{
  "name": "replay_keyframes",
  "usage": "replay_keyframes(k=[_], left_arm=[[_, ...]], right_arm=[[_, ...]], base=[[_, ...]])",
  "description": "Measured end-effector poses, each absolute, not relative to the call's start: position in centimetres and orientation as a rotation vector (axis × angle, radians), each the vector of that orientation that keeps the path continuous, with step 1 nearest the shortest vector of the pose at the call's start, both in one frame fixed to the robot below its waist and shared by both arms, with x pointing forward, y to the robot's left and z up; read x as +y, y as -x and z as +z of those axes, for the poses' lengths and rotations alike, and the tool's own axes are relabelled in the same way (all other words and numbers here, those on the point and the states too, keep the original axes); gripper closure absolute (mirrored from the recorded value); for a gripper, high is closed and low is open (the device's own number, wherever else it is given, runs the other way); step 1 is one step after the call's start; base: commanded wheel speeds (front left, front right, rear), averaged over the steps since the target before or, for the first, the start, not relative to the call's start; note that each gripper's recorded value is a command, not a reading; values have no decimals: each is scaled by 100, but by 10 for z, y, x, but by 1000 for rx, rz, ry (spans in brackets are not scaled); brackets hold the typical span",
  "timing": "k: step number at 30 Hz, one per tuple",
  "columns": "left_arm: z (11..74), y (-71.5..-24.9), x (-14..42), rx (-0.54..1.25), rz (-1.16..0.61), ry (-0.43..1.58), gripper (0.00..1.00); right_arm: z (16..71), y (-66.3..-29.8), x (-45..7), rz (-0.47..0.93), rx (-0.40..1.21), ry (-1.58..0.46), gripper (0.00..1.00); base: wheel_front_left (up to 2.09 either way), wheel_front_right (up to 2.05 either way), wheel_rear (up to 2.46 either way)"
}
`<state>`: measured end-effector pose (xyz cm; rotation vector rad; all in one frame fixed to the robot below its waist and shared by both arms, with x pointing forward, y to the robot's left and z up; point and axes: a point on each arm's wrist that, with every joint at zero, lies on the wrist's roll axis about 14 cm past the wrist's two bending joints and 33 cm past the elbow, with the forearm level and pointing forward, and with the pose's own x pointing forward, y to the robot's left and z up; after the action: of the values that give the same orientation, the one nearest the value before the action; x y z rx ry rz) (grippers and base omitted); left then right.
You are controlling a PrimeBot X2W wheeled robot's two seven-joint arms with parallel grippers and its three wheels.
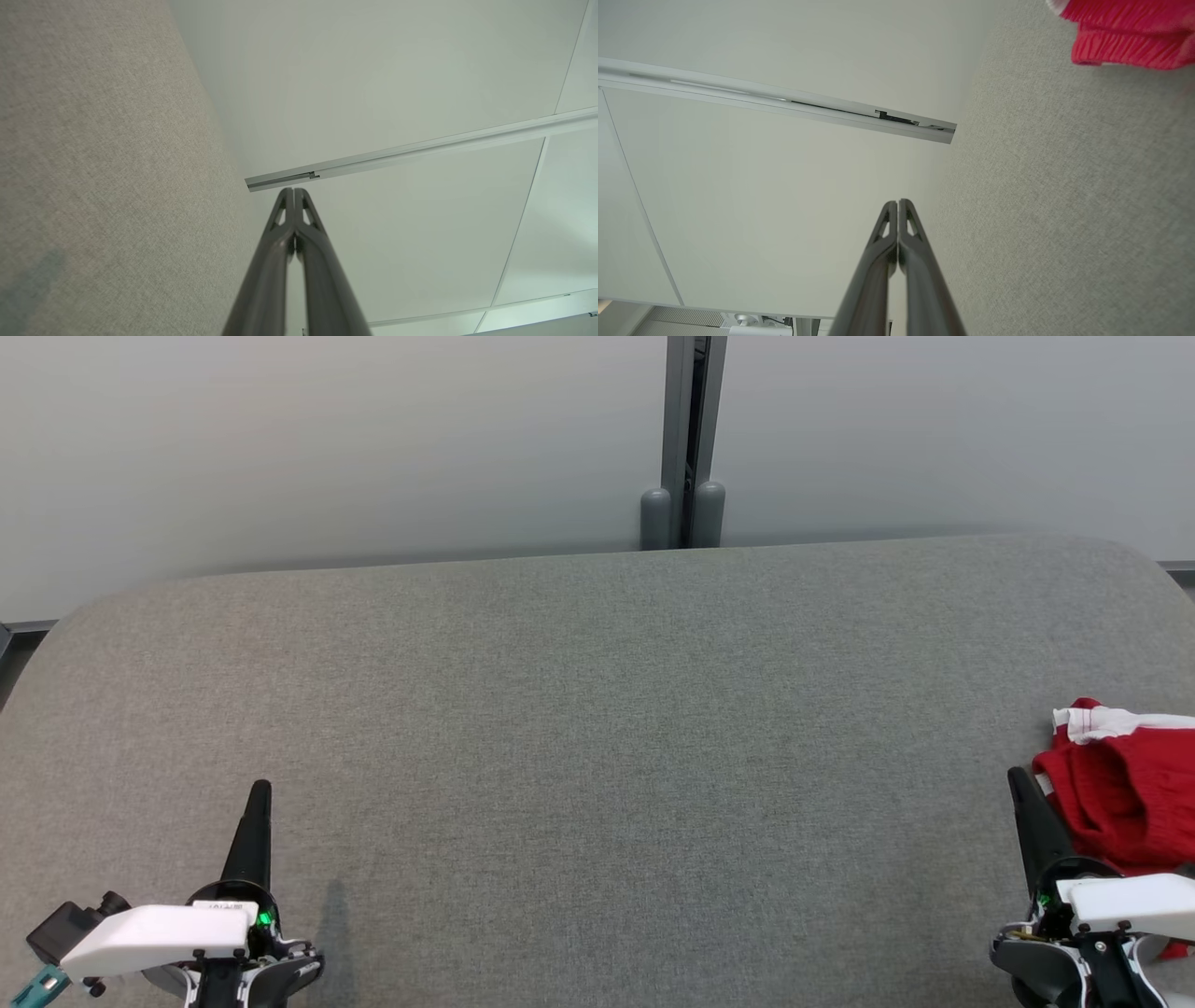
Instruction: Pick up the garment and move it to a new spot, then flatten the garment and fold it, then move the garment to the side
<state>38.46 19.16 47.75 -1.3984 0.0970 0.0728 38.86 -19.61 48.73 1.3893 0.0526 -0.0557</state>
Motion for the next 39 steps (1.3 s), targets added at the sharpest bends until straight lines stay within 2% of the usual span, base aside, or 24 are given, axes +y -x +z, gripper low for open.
replay_keyframes(k=[25, 39], left_arm=[[502, -386, 199, 15, 13, 1575, 100], [503, -387, 199, 11, 10, 1577, 100]], right_arm=[[507, -390, -198, 1, 1, -1575, 100], [508, -390, -199, 1, 0, -1579, 100]], base=[[0, 0, 0], [0, 0, 0]])
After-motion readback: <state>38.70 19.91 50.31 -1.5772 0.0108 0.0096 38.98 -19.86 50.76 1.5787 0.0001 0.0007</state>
